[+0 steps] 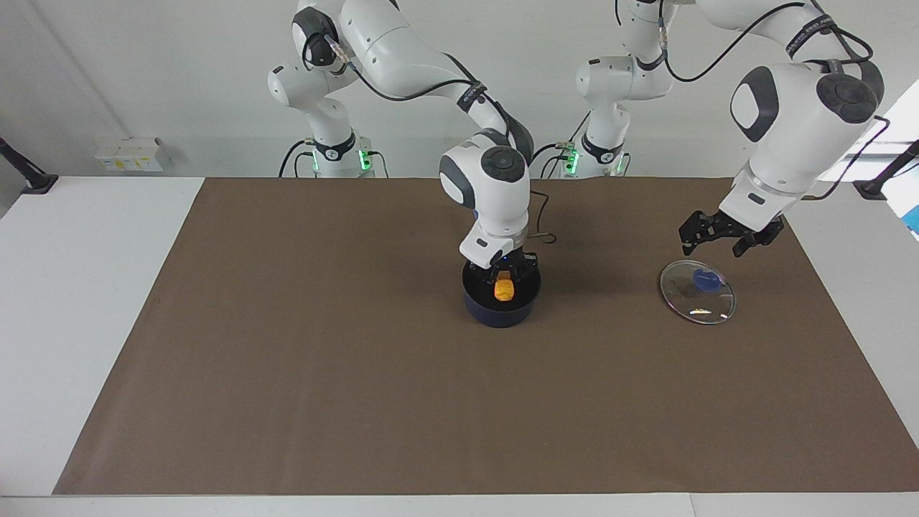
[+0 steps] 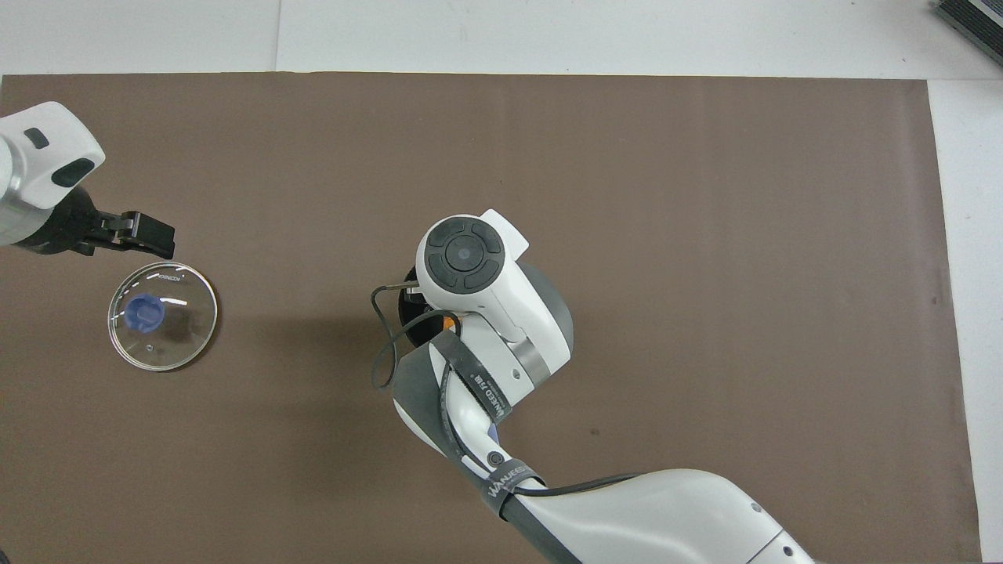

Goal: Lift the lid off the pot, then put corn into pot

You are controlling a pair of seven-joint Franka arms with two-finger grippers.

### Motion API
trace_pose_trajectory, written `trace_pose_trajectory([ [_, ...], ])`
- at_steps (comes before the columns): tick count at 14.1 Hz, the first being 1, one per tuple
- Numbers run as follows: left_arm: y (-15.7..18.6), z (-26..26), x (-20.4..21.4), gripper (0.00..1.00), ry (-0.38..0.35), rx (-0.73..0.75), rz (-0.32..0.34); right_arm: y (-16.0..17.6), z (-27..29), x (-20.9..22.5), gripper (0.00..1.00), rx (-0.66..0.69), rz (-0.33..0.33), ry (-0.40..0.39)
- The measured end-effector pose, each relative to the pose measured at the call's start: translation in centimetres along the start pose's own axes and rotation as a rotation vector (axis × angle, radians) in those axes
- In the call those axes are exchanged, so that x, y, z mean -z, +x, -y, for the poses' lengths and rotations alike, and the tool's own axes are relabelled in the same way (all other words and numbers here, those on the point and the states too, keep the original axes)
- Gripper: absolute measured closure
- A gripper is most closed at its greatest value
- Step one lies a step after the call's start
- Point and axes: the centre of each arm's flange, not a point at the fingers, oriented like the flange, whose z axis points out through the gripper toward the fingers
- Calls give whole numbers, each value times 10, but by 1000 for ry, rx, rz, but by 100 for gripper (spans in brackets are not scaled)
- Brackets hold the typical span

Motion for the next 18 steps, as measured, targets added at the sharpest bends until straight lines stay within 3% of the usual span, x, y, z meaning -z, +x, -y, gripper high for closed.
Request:
trace_pose_trajectory([
  [5, -13, -1, 33, 0, -3, -22, 49, 3, -4, -19, 63, -15, 20, -3],
  [6, -15, 0, 39, 0, -3, -25, 49, 3, -4, -19, 58, -16, 20, -2],
  [11, -31, 1, 69, 0, 0, -63, 5, 6, -5, -2, 2, -18, 2, 10],
  [14, -32, 3, 70, 0, 0, -59, 4, 13, -22, 52, 0, -44, -16, 19],
  [18, -33, 3, 73, 0, 0, -58, -1, 34, -105, 140, 0, -40, -2, 3],
])
